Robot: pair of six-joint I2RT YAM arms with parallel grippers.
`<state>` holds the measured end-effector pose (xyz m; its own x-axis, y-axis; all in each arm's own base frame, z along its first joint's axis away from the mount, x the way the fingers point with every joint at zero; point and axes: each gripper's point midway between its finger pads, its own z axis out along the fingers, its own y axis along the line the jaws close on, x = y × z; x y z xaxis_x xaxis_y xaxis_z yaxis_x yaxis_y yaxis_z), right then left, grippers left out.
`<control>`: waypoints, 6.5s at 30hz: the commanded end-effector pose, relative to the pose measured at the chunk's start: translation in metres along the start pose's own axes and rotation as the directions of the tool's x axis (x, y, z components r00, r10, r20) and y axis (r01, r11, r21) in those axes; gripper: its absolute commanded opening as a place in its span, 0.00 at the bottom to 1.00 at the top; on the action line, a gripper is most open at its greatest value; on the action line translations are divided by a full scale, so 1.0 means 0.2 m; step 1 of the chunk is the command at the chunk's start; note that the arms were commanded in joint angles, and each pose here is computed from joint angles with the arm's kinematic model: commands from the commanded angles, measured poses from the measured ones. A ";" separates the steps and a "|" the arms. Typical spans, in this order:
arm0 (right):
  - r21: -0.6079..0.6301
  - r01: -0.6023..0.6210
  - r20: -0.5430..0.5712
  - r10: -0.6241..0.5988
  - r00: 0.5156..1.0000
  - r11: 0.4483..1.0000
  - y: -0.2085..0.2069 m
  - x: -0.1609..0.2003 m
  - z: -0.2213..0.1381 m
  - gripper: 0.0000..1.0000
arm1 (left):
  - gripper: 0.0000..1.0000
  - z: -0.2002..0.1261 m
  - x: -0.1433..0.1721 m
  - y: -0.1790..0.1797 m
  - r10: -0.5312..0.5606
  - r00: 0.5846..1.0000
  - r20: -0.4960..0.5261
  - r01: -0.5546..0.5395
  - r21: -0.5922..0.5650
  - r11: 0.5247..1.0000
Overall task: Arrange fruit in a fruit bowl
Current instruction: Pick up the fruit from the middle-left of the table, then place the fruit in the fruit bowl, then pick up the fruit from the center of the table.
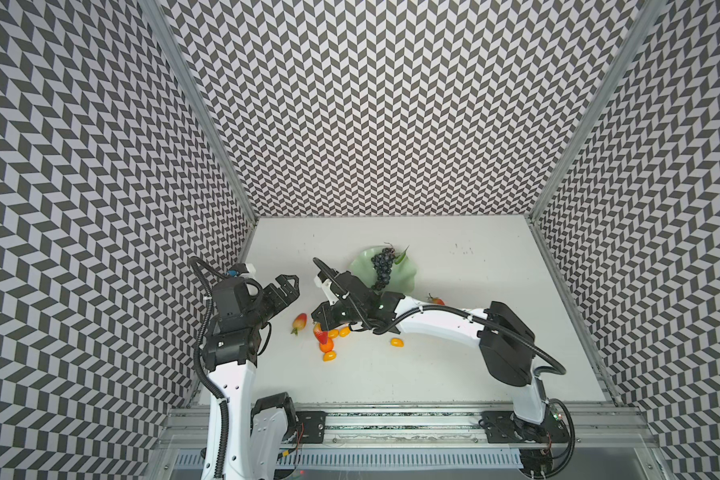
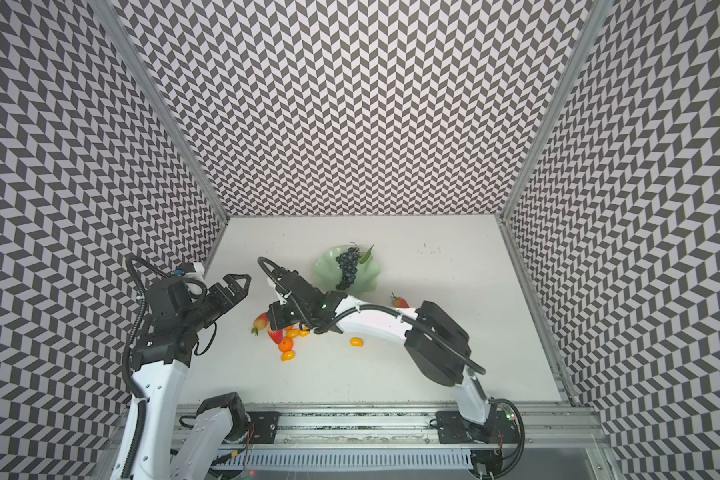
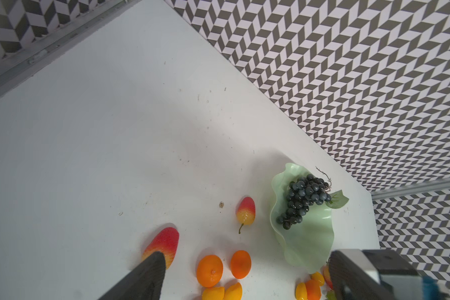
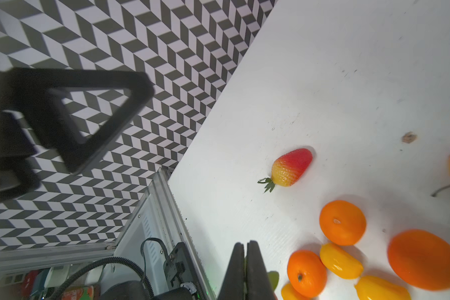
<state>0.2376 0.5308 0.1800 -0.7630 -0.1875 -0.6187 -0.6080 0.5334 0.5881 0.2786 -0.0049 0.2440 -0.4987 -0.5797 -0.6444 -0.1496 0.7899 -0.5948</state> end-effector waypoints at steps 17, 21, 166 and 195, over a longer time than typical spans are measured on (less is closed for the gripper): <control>0.243 0.136 0.349 -0.217 0.911 0.961 -0.26 -0.28 -0.63 0.00 | 1.00 0.18 0.27 -0.42 0.136 0.981 -0.138 -0.092 0.287 0.954; 0.232 0.148 0.350 -0.225 0.910 0.961 -0.34 -0.28 -0.67 0.00 | 1.00 0.24 0.35 -0.47 0.148 0.973 -0.177 -0.089 0.306 0.948; 0.647 0.363 -0.478 -0.015 0.878 0.670 -1.54 0.48 -0.95 0.42 | 1.00 0.34 1.25 -0.88 0.266 0.895 -0.359 -0.016 0.569 0.822; 0.672 0.382 -0.523 0.042 0.851 0.635 -1.62 0.59 -0.96 0.25 | 1.00 0.36 1.25 -0.84 0.265 0.893 -0.364 -0.029 0.540 0.841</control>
<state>0.3056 0.1829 0.0246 -0.7811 -0.5705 -0.2536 -0.5350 0.8210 -0.1991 0.2390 -0.2988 0.1481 -0.8004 -0.2292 -0.5539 0.3554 0.5626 -0.7464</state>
